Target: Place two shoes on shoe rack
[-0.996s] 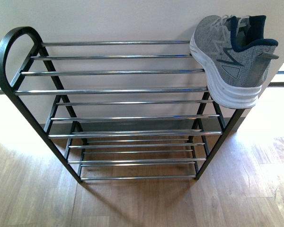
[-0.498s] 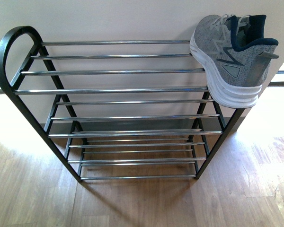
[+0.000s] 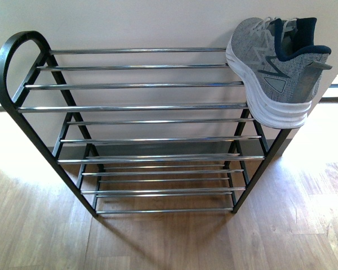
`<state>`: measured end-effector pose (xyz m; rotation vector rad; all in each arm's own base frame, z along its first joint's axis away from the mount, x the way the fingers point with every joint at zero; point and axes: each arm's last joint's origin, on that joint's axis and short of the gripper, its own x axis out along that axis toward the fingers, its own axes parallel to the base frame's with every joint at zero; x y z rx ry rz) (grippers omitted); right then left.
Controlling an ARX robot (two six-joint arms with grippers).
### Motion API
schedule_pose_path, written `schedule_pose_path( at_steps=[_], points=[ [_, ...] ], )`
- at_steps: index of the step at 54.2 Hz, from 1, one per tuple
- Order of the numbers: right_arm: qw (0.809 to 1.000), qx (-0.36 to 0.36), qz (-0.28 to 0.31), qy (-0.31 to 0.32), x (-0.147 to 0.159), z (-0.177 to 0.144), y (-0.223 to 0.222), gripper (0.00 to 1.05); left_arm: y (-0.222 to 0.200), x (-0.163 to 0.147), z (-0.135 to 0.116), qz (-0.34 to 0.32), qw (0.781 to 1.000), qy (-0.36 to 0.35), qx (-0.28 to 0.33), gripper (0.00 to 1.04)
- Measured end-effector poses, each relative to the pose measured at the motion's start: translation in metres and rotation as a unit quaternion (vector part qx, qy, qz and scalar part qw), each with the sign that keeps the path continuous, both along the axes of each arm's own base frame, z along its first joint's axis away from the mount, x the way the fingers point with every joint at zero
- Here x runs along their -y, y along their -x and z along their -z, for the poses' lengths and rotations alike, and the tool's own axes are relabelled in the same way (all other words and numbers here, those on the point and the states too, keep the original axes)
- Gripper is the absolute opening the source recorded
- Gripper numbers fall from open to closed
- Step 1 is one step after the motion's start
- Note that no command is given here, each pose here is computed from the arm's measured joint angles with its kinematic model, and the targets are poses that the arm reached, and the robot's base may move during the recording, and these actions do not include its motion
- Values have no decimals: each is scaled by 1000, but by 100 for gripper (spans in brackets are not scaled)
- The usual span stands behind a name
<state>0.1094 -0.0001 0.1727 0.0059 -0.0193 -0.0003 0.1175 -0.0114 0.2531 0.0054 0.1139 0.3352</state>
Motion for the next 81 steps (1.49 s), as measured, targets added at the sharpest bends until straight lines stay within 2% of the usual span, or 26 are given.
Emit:
schedule_pose_path(
  at_steps=[10, 24, 40, 53, 55, 58, 63, 69, 74, 81],
  points=[
    [1000, -17, 0, 0, 0, 5, 8, 1, 0, 0, 0, 0, 1000, 0, 0, 1],
    [1000, -3, 0, 0, 0, 3, 12, 2, 0, 0, 0, 0, 1000, 0, 0, 1],
    [1000, -2, -1, 1, 0, 3, 13, 42, 0, 0, 0, 0, 1000, 0, 0, 1],
    [1000, -3, -2, 1, 0, 3, 13, 93, 0, 0, 0, -6, 1000, -1, 0, 1],
    [1000, -3, -1, 1, 0, 3, 13, 97, -1, 1, 3, 14, 999, 18, -28, 1],
    [1000, -3, 3, 1, 0, 3, 13, 95, -7, 7, 0, 33, 994, 69, -82, 1],
    [1000, -2, 2, 1, 0, 3, 13, 96, -35, 26, -4, 56, 977, 178, -102, 1],
    [1000, -2, 1, 1, 0, 3, 13, 96, -71, 42, -3, 59, 959, 248, -123, 1],
    [1000, -2, 1, 1, 0, 3, 13, 96, -104, 54, 7, 56, 946, 281, -151, 1],
    [1000, -2, 1, 1, 0, 3, 13, 96, -137, 68, 23, 41, 940, 288, -180, 1]
  ],
)
